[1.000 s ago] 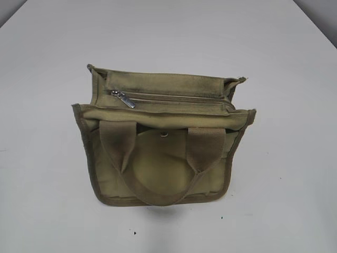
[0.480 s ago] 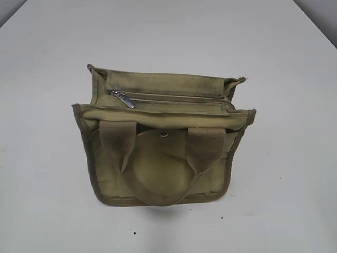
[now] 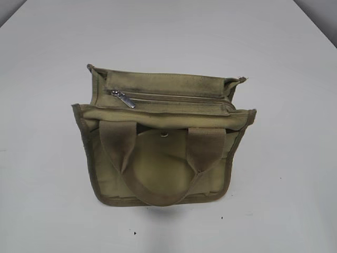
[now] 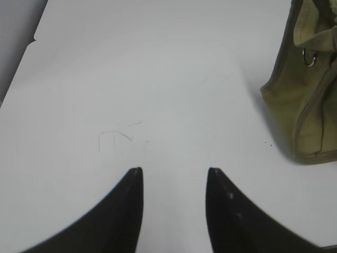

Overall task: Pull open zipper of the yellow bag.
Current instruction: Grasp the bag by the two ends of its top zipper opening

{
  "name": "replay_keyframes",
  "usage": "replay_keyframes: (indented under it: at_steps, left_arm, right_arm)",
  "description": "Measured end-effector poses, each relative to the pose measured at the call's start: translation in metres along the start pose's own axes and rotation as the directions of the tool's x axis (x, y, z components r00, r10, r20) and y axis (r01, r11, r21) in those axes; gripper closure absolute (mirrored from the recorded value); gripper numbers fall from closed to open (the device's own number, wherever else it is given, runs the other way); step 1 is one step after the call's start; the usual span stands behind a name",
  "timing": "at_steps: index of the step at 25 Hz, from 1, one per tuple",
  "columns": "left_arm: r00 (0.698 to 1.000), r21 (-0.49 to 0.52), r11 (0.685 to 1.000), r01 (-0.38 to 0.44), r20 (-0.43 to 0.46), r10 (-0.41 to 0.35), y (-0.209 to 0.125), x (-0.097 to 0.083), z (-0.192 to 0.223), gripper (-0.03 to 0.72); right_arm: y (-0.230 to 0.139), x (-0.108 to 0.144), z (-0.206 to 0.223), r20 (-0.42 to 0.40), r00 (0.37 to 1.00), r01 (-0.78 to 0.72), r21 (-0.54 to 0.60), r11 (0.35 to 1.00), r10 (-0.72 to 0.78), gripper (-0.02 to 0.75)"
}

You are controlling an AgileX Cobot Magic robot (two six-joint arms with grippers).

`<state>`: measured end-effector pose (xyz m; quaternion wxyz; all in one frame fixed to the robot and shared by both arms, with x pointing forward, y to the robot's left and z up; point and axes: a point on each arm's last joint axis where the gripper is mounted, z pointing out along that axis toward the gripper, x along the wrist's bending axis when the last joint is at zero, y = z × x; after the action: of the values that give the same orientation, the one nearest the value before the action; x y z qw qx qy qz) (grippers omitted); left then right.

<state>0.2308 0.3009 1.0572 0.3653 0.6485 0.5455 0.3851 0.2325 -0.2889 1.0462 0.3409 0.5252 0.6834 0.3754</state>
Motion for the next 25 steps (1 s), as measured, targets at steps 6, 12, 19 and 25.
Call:
replay_keyframes:
  at_steps: [6, 12, 19, 25]
  left_arm:
    - [0.999, -0.028, 0.999, 0.03, 0.046, -0.029, 0.012, -0.003, 0.001, 0.399]
    - [0.958, -0.163, 0.958, 0.235, 0.207, -0.2, 0.064, -0.009, 0.029, 0.408]
    - [0.867, 0.083, 0.93, 0.358, 0.34, -0.364, 0.108, -0.019, 0.1, 0.408]
    - [0.755, 0.391, 0.851, 0.351, 0.419, -0.504, 0.136, -0.038, 0.167, 0.408]
  right_arm:
    - [0.0, 0.0, 0.0, 0.0, 1.0, -0.001, -0.002, 1.0, 0.001, 0.293]
    - [0.025, -0.005, 0.014, -0.032, 0.999, 0.011, 0.0, 1.0, -0.011, 0.293]
    - [0.071, -0.011, 0.057, -0.061, 0.998, 0.023, -0.029, 0.999, -0.025, 0.293]
    - [0.117, 0.004, 0.103, -0.205, 0.97, 0.138, 0.037, 0.99, -0.128, 0.293]
